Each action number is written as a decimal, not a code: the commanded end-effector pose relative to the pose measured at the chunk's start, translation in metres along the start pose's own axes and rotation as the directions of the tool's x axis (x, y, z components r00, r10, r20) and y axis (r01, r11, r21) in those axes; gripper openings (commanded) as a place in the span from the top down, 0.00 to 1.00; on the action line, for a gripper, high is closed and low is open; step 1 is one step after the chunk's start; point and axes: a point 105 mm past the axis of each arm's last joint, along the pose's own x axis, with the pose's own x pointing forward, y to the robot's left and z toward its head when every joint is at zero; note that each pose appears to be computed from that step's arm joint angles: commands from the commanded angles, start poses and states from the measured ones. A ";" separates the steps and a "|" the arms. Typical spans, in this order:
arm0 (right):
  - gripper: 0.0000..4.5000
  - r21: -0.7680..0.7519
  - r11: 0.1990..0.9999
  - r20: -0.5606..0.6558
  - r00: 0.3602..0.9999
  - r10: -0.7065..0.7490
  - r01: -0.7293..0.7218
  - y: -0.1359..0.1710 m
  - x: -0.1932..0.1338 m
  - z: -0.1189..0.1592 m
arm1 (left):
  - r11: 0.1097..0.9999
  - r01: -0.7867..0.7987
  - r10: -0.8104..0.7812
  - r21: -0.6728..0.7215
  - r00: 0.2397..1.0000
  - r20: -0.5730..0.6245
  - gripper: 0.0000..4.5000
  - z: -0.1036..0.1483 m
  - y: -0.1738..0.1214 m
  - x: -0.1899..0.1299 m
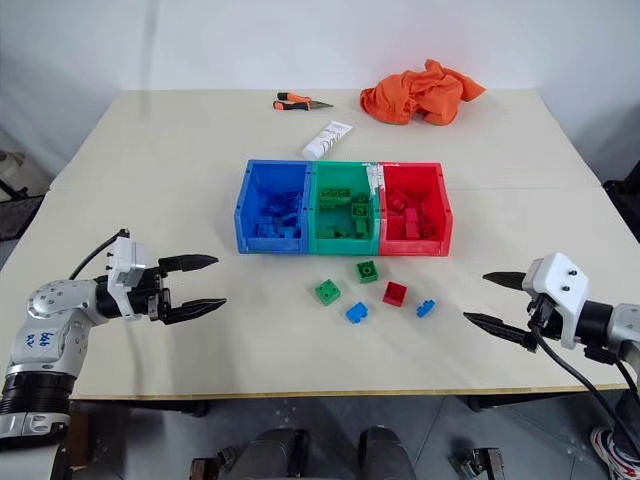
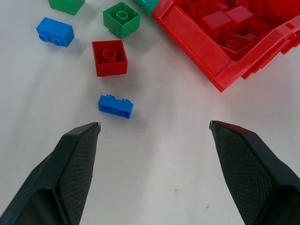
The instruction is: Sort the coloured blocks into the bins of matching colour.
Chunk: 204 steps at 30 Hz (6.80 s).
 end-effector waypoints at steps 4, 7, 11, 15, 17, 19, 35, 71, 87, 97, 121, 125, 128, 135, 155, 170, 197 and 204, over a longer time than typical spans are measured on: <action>0.13 -0.025 0.999 0.011 0.999 -0.031 0.031 -0.002 -0.005 0.008 | 1.000 0.013 -0.013 -0.001 1.000 0.008 0.00 0.012 0.001 0.008; 0.13 0.002 0.999 -0.034 0.998 -0.049 0.049 0.000 -0.016 -0.003 | 0.996 0.091 -0.091 0.011 0.996 0.011 0.00 0.014 -0.008 0.021; 0.13 0.031 0.995 -0.132 0.987 -0.093 0.098 0.001 -0.046 -0.023 | 0.983 0.182 -0.182 0.013 0.983 0.030 0.00 0.016 -0.020 0.038; 0.13 0.045 0.990 -0.232 0.966 -0.118 0.132 0.005 -0.076 -0.036 | 0.973 0.230 -0.230 0.018 0.973 0.019 0.00 0.014 -0.023 0.042; 0.13 0.055 0.992 -0.274 0.957 -0.096 0.116 0.011 -0.088 -0.040 | 0.969 0.245 -0.245 0.022 0.969 0.011 0.00 0.012 -0.023 0.041; 0.13 0.049 0.994 -0.271 0.959 -0.086 0.103 0.013 -0.088 -0.037 | 0.968 0.251 -0.252 0.025 0.968 0.008 0.00 0.011 -0.022 0.041; 0.13 0.016 0.986 -0.110 0.980 0.166 -0.165 0.005 0.046 -0.011 | 0.986 0.169 -0.169 0.011 0.985 0.023 0.00 0.007 -0.036 0.029; 0.92 -0.105 0.987 0.234 0.962 0.143 -0.122 -0.005 0.123 0.122 | 0.996 0.087 -0.087 0.005 0.996 0.030 0.00 0.004 -0.036 0.028; 0.55 -0.118 0.991 0.390 0.915 0.104 -0.063 0.022 0.268 0.221 | 0.997 0.050 -0.052 0.052 0.997 0.054 0.00 0.007 -0.034 0.034; 0.26 -0.248 0.958 0.476 0.843 0.251 -0.145 0.021 0.212 0.200 | 0.998 0.057 -0.059 0.041 0.997 0.056 0.00 0.004 -0.035 0.035; 0.26 -0.025 0.990 -0.019 0.991 0.136 -0.137 0.010 0.026 0.020 | 0.995 0.099 -0.100 0.026 0.994 0.043 0.00 0.000 -0.025 0.036; 0.26 -0.023 0.989 0.012 0.989 0.148 -0.148 0.014 0.048 0.025 | 0.995 0.098 -0.099 0.032 0.994 0.045 0.00 0.002 -0.024 0.037; 0.26 -0.016 0.987 0.030 0.987 0.161 -0.160 0.014 0.066 0.025 | 0.995 0.094 -0.096 0.035 0.994 0.047 0.00 0.004 -0.024 0.038; 0.26 -0.012 0.970 0.015 0.970 0.242 -0.242 0.024 0.105 0.018 | 0.996 0.082 -0.084 0.036 0.995 0.048 0.00 0.005 -0.029 0.036; 0.68 -0.060 0.998 0.175 0.985 -0.011 0.022 -0.038 0.103 0.080 | 0.998 0.062 -0.063 0.028 0.997 0.046 0.00 0.007 -0.031 0.034; 0.31 -0.142 0.985 0.234 0.970 -0.065 0.100 -0.065 0.101 0.102 | 0.997 0.071 -0.073 0.028 0.996 0.054 0.00 0.006 -0.032 0.038; 0.31 -0.161 0.932 -0.051 0.945 0.322 -0.326 0.031 0.058 0.033 | 0.997 0.080 -0.081 0.022 0.995 0.052 0.00 0.004 -0.029 0.038; 0.31 -0.213 0.869 0.029 0.886 0.462 -0.446 0.066 0.111 0.053 | 0.998 0.066 -0.067 0.022 0.996 0.054 0.00 0.004 -0.032 0.036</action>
